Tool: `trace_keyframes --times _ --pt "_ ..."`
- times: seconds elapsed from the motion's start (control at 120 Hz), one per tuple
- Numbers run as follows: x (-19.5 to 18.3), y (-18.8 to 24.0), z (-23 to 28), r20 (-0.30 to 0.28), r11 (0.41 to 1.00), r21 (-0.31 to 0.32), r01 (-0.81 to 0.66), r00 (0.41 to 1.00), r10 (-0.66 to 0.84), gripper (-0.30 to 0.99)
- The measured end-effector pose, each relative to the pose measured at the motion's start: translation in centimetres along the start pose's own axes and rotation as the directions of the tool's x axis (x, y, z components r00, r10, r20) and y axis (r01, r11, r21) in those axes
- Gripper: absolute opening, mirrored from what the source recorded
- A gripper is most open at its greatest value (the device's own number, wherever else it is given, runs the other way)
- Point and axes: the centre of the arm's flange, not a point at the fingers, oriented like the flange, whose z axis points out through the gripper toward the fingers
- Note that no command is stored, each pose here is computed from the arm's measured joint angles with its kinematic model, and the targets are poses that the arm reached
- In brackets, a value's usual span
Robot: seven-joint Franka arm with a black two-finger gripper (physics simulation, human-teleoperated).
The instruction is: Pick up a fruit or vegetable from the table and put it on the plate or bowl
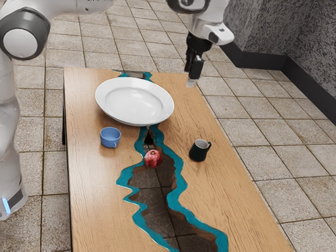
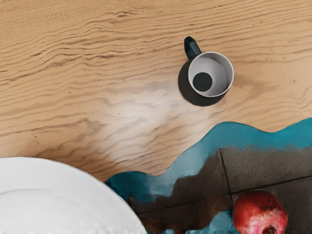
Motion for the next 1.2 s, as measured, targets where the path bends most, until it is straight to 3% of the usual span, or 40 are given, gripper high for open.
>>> trace_keyframes --times 0.15,0.358,0.608,0.967,1.2 --pt "-0.9 0.4 3.0 0.0 0.997 -0.004 -0.071 0.997 0.071 0.69" --pt "-0.4 6.8 7.3 -0.02 0.969 -0.028 -0.245 0.969 0.245 0.69" --pt "-1.1 6.8 12.7 -0.024 0.958 -0.056 -0.281 0.96 0.28 0.69" --pt "-1.8 11.1 16.0 -0.072 0.926 -0.085 -0.368 0.929 0.363 0.69" --pt "-3.2 10.6 21.1 -0.026 0.926 -0.124 -0.356 0.934 0.356 0.69"
